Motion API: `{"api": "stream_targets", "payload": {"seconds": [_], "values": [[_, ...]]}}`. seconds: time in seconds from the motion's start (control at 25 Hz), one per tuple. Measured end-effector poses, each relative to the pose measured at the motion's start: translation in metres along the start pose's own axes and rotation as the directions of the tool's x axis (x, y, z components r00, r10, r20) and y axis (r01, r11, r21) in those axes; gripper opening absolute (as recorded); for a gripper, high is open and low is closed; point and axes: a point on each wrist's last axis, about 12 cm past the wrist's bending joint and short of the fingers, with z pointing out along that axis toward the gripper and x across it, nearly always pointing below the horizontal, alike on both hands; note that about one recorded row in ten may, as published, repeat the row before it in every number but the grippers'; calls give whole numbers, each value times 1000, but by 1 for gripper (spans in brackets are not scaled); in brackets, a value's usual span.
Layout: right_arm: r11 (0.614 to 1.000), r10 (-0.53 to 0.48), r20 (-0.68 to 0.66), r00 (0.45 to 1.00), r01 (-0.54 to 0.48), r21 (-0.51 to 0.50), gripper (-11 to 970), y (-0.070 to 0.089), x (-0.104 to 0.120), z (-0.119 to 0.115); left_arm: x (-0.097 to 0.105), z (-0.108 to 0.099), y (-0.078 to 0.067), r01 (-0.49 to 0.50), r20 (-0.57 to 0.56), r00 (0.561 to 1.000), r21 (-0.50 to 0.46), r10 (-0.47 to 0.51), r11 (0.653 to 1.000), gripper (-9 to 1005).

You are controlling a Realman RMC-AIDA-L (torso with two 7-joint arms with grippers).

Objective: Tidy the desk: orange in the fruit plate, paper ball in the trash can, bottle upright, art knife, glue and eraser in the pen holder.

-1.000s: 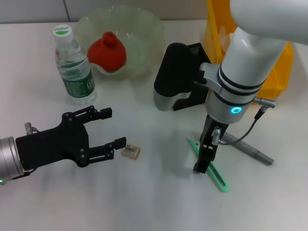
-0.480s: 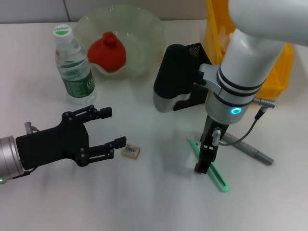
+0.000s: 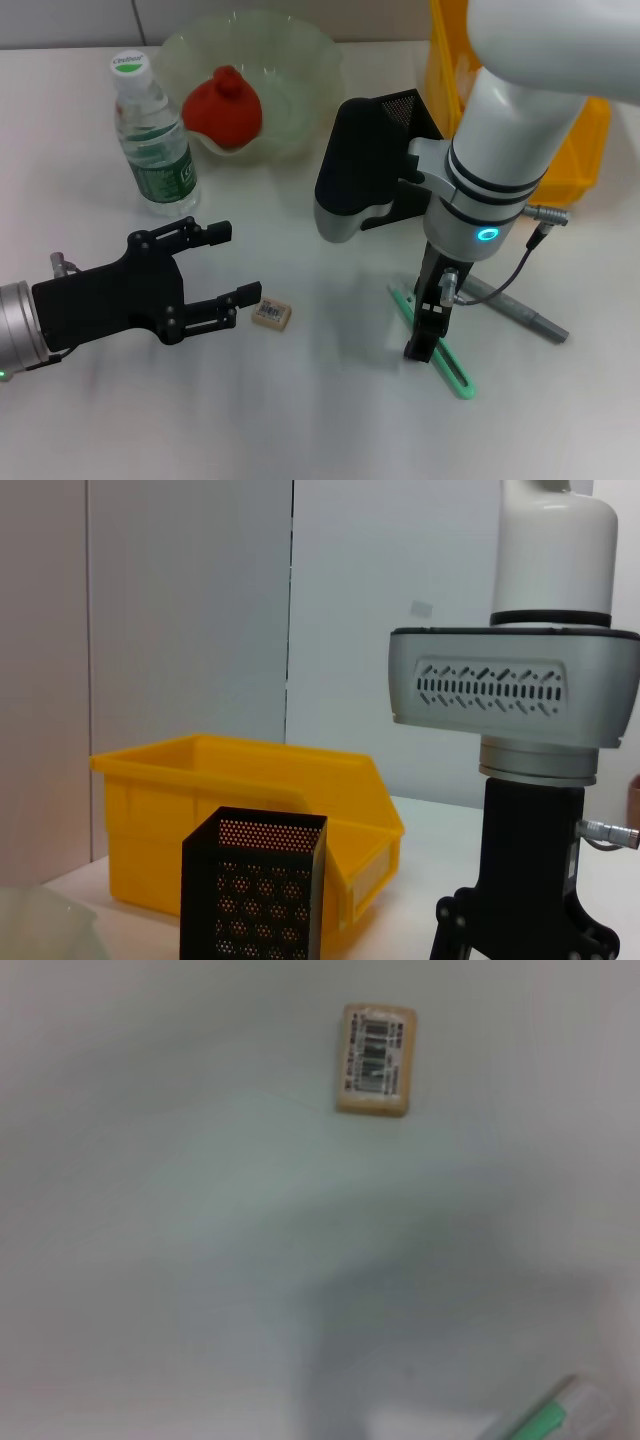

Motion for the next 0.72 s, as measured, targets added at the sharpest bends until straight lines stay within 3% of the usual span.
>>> {"api": "stream_targets", "payload": {"seconds": [0.72], "values": [[1000,-10,-2,1000,10,7,735,1,-1,1,-1,1,2,-2,5,1000,-3,2,1000,784]]}}
